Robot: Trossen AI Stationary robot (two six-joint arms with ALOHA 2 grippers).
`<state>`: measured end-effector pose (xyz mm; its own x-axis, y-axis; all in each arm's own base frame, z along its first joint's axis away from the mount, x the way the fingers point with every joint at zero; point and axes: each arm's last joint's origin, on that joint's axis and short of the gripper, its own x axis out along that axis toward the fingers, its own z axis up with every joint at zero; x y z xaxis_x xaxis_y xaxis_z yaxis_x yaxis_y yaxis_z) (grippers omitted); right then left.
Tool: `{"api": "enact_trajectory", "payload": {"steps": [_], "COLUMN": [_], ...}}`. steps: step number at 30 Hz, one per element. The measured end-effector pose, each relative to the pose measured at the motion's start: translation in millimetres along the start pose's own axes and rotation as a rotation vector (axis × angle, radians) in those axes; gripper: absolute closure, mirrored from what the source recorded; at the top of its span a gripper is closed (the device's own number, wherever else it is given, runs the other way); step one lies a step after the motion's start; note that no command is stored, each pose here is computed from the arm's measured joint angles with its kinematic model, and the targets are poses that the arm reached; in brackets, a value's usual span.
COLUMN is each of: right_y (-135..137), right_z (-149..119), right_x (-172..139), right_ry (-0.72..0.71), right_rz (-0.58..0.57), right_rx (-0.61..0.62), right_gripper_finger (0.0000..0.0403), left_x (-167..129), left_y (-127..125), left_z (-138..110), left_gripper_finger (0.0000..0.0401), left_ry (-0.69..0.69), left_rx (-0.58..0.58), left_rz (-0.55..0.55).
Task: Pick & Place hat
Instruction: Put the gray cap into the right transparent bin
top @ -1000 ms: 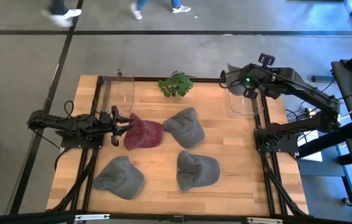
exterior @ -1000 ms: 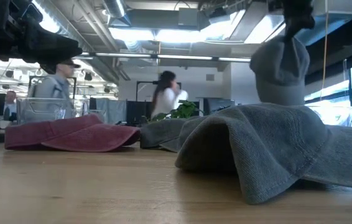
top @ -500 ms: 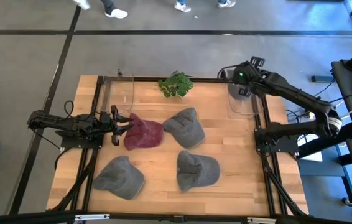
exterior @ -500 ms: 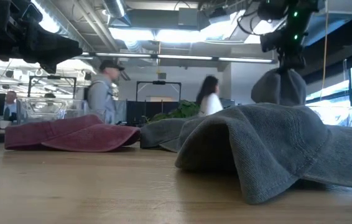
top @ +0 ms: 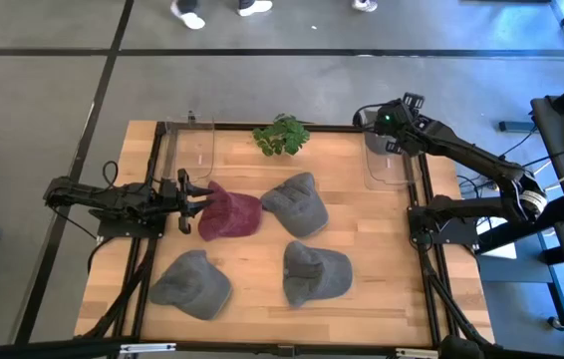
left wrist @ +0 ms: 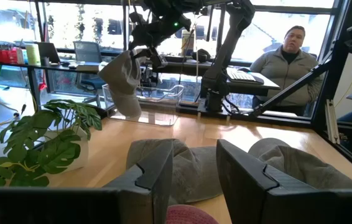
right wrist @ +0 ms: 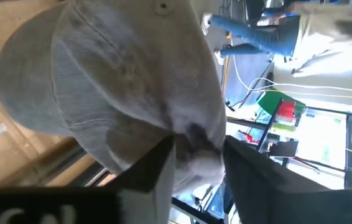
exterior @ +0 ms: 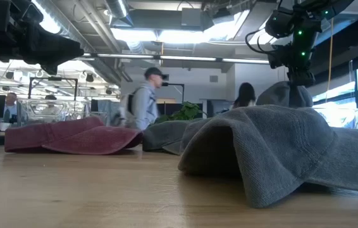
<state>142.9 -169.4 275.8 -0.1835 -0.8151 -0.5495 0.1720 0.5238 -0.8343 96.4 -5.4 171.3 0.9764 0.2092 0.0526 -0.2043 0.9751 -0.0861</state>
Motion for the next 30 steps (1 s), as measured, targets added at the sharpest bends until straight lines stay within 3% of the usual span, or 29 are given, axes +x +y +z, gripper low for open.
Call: {"api": "enact_trajectory", "payload": {"steps": [8, 15, 19, 24, 27, 30], "right_y": [-15, -39, -49, -55, -51, -46], "right_z": [3, 10, 18, 30, 37, 43], "right_x": [-7, -30, -58, -91, -106, -117], "right_ry": [-0.009, -0.09, -0.305, -0.677, -0.892, -1.056], "right_rz": [-0.048, -0.055, 0.152, 0.624, 0.888, 1.047], "right_rx": [0.02, 0.189, 0.266, 0.397, 0.341, 0.254], "right_gripper_finger": [0.0176, 0.0159, 0.0165, 0.017, 0.017, 0.017], "left_x": [0, 0, 0, -2, -2, -2], "left_y": [0, 0, -1, -1, -1, -1], "left_z": [0, 1, 9, 18, 21, 22], "left_gripper_finger": [0.0283, 0.0281, 0.0283, 0.0281, 0.0282, 0.0283], "left_ry": [0.0, -0.011, -0.09, -0.179, -0.207, -0.216], "left_rx": [0.0, -0.083, -0.206, -0.297, -0.31, -0.334], "left_rz": [-0.001, -0.005, -0.018, -0.036, -0.042, -0.045]}}
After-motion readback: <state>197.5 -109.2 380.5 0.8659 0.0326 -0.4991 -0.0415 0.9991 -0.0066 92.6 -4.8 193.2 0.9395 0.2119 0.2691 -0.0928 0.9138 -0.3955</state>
